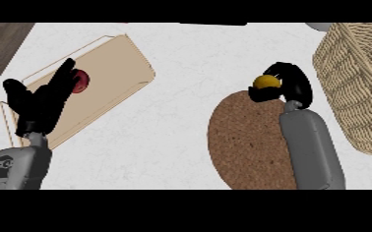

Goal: Pick the lemon from the placemat and place it in the basket

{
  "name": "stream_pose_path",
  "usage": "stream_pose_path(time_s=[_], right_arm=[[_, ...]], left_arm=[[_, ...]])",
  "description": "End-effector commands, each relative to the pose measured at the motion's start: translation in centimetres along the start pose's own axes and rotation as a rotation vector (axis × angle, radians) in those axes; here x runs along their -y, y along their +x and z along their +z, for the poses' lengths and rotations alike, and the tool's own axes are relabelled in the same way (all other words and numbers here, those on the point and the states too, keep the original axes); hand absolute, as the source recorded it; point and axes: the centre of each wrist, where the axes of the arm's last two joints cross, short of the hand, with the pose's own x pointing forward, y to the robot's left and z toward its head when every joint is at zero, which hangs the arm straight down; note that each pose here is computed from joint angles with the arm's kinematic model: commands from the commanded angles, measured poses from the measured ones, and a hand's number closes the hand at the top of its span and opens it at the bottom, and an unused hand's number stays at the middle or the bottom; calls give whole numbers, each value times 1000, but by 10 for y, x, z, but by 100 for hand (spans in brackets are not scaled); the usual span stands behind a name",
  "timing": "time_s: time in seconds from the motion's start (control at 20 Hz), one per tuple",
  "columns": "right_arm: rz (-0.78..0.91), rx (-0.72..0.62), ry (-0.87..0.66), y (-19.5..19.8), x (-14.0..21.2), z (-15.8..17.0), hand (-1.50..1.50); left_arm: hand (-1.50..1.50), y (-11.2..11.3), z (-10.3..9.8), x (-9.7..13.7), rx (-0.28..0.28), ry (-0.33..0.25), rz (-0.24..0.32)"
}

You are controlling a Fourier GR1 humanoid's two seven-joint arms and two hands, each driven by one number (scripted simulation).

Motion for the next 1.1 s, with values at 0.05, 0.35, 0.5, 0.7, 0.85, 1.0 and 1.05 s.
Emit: stream_pose_path(time_s=[0.05,0.35,0.5,0.7,0.85,1.0,1.05], right_arm=[[-269,-130,-309,69,30,-8,150],[-327,-77,-659,144,45,-5,150],[-327,-125,-751,177,55,-3,150],[-238,-220,-827,196,70,-13,150],[-234,-251,-888,220,91,-12,150],[-186,-297,-913,220,110,-22,150],[-206,-293,-948,230,120,-18,150]], left_arm=[[0,5,-7,18,15,-70,-6],[0,13,-13,26,31,-91,-15],[0,17,-16,29,21,-89,-18],[0,11,-15,29,11,-85,-30],[0,12,-14,24,-4,-78,-17],[0,9,-15,21,9,-61,-9],[0,12,-17,26,13,-72,-17]])
